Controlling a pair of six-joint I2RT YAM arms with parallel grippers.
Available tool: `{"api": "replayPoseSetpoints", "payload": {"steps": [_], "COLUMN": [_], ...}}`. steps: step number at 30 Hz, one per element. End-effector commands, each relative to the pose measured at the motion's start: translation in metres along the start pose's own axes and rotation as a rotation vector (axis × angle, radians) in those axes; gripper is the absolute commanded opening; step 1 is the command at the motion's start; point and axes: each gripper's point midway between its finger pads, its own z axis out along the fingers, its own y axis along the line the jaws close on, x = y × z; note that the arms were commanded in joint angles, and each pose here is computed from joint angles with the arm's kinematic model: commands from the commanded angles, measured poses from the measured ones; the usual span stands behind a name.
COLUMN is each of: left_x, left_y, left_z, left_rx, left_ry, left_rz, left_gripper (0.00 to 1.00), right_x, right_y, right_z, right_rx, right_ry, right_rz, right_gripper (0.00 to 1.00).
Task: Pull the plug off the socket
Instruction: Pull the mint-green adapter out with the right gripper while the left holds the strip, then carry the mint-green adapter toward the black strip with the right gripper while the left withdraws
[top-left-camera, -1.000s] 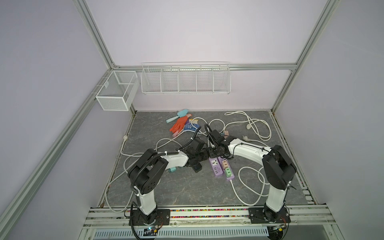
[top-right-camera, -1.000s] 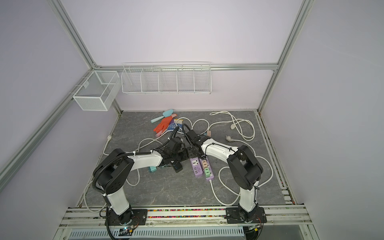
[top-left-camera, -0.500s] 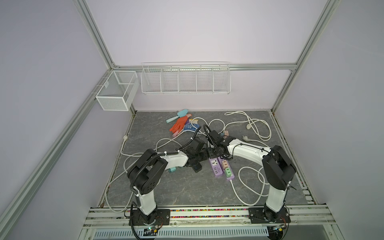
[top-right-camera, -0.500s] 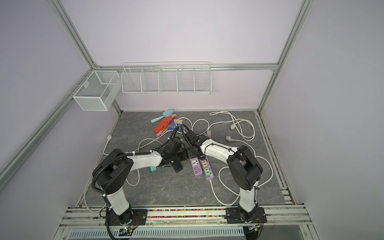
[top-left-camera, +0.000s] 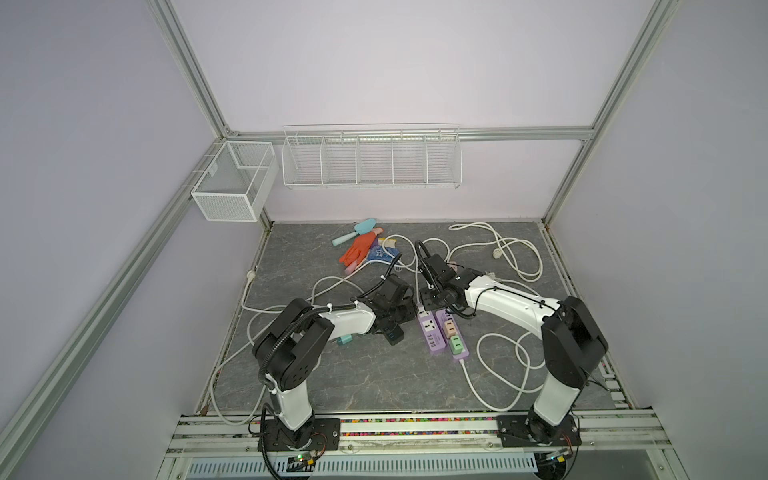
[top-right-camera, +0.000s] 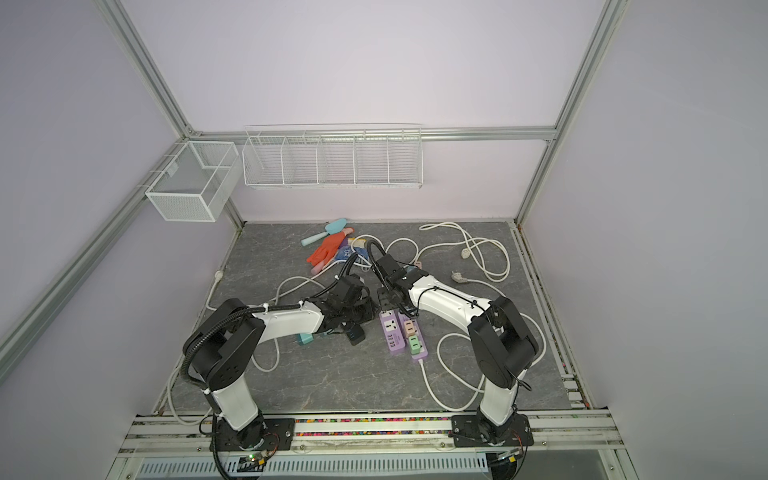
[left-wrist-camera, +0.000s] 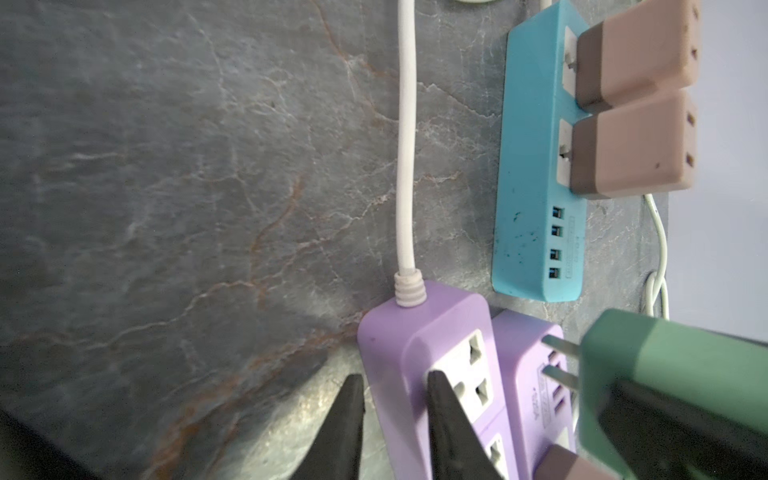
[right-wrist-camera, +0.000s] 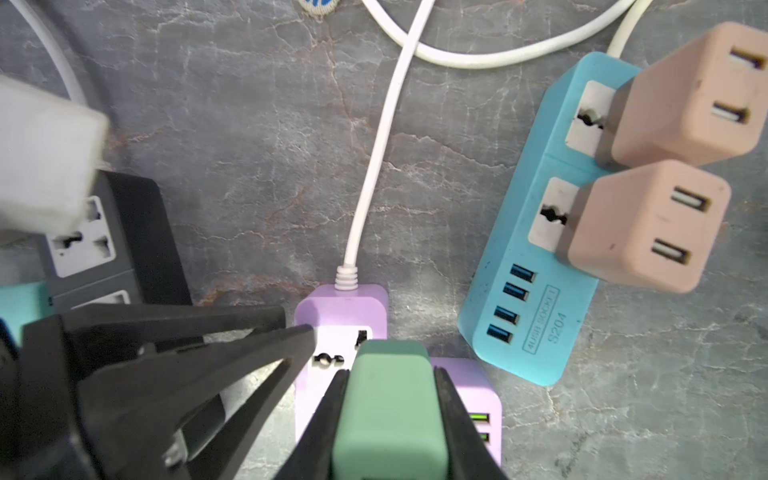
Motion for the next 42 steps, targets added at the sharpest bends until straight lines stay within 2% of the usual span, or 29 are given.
{"api": "replayPoseSetpoints", "payload": {"steps": [1,7,12,15,19,29,42], "left_x": [0.039,0.015,-0.008,-0.019,-0.033,-0.059,-0.056], "left_y": [0.053,0.025,-0.002,-0.011,-0.019,0.004,0.041], "left_z": [0.000,-0.004,-0.016,-0.028,-0.054,-0.129,-0.177], "left_rx": [-0.193,-0.155,-0.106,-0.108,-0.085,-0.157,-0.210], "left_ry": [0.132,0.101,0.042,0.015,-0.035,-0.218,-0.353], "left_rz": [-0.005,0.061,0.103,0.129,0.147,0.138,0.085], "left_gripper": [0.27,0.28,0.29,0.29,0.29,0.33,0.40], "right_x": [-0.007,-0.014,-0.014,-0.010,-0.006,-0.023,-0.059], "right_y": [-0.009,-0.010,-0.019,-0.022,-0.019,0.013,0.077], "right_z": [-0.021,-0.044,-0.066,-0.078,-0.085,-0.078,-0.033], "right_rx": [-0.016,-0.087,-0.083,-0.098,-0.134,-0.312,-0.456], "right_ry": [-0.050,-0.100,-0.154,-0.194,-0.194,-0.229,-0.197], "right_rz": [0.027,0.055,0.076,0.084,0.097,0.190,0.241], "right_gripper": [0.18,0.17,0.17,0.20,0.19,0.18,0.16]}}
